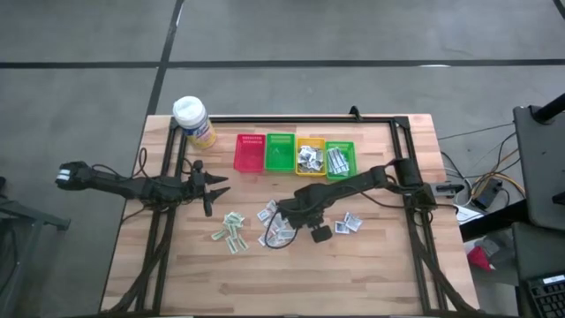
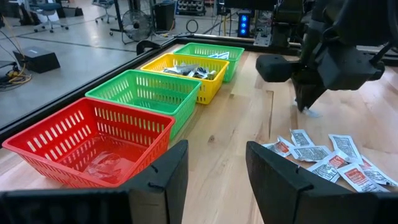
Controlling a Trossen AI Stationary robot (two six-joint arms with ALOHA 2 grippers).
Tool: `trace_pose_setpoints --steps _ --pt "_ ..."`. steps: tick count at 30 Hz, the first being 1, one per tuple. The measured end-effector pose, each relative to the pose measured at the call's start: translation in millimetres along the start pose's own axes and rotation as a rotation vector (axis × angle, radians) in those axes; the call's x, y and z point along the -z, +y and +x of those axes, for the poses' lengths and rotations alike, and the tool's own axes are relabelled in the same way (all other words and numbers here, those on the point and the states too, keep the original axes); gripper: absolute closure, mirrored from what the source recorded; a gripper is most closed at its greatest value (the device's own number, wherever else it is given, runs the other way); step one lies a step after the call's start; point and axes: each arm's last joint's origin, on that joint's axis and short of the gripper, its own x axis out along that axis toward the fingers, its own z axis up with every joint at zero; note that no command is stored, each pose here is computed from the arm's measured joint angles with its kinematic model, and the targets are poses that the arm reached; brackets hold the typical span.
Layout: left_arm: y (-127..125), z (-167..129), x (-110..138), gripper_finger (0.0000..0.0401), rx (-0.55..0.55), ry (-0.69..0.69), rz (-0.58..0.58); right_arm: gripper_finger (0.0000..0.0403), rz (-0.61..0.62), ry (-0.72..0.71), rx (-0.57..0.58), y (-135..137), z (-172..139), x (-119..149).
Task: Pick & Place First Aid Supplies
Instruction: Put the blue alcohol pad into the yellow bin
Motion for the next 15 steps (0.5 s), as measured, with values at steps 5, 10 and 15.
trace_pose_setpoints --steps 5,10,15 --pt "0.0 0.0 0.0 0.0243 0.000 0.000 0.000 0.0394 0.064 -0.046 0.016 -1.8 -31.4 8.8" --pt "0.0 0.0 -0.1 0.0243 0.000 0.000 0.000 0.0394 0.137 -0.116 0.029 -4.7 -65.6 20.9" --pt "0.0 0.0 0.0 0.0243 0.000 0.000 0.000 0.0394 0.201 -0.239 -0.005 -10.7 -105.1 36.7"
